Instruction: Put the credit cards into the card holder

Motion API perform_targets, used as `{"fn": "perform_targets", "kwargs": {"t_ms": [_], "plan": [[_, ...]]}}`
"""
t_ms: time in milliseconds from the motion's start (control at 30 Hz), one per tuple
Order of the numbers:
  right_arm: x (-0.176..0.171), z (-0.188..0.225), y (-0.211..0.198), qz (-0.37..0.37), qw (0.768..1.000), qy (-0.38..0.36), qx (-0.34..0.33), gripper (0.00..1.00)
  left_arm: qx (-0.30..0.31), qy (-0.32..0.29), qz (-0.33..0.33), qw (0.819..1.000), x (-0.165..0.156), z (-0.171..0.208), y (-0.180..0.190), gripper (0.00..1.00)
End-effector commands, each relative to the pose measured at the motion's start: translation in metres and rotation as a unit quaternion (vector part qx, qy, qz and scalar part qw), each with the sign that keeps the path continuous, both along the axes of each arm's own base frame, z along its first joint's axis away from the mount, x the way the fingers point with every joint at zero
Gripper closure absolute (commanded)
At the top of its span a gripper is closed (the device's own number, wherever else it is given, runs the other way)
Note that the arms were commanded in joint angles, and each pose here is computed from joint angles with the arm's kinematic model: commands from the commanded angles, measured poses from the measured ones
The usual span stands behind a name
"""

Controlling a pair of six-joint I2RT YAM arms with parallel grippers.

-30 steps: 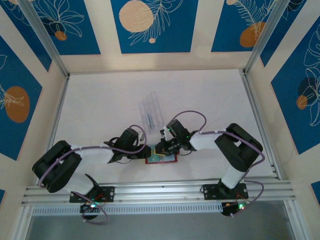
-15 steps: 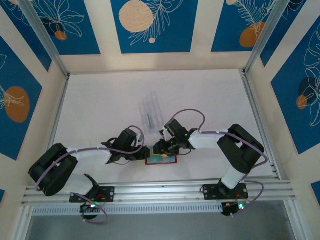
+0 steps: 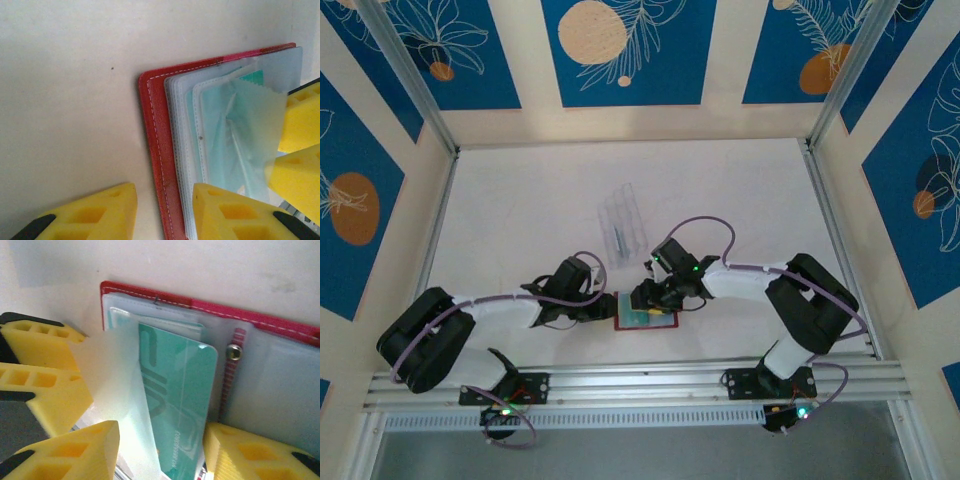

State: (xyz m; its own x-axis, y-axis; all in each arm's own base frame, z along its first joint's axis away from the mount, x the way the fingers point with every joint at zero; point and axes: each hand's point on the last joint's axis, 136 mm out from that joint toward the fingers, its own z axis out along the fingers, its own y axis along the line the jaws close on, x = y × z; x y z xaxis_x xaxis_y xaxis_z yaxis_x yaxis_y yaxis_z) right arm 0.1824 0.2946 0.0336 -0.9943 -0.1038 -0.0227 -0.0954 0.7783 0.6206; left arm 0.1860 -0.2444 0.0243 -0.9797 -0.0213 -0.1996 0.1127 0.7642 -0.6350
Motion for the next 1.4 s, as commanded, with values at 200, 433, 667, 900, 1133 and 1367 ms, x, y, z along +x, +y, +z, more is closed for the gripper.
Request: {"fn": "perform_targets", "kwargs": {"t_ms": [200, 433, 667, 900, 1133, 1367], "plan": [[-0.005, -0.004, -0.008, 0.006, 0.999, 0.012, -0.03, 0.52, 0.021, 0.035, -0.009, 0.999, -0.014, -0.014, 0.01, 0.67], [-0.004, 0.0, -0.006, 0.008, 0.999, 0.006, -0.032, 0.65, 0.018, 0.034, -0.02, 0.999, -0.012, -0.013, 0.005, 0.7], [0.007, 0.017, -0.03, 0.001, 0.992, -0.053, -0.112, 0.58, 0.018, 0.042, -0.022, 0.999, -0.012, -0.019, 0.003, 0.71], [0.018, 0.027, -0.052, -0.002, 0.981, -0.092, -0.172, 0.7, 0.014, 0.041, -0.023, 0.999, -0.011, -0.019, 0.001, 0.71], [0.025, 0.012, -0.064, 0.015, 0.967, -0.092, -0.236, 0.68, 0.013, 0.037, -0.027, 0.999, -0.01, -0.015, 0.0, 0.71], [0.026, -0.005, -0.064, 0.024, 0.962, -0.084, -0.258, 0.66, 0.014, 0.038, -0.027, 0.999, -0.011, -0.016, 0.001, 0.71]]}}
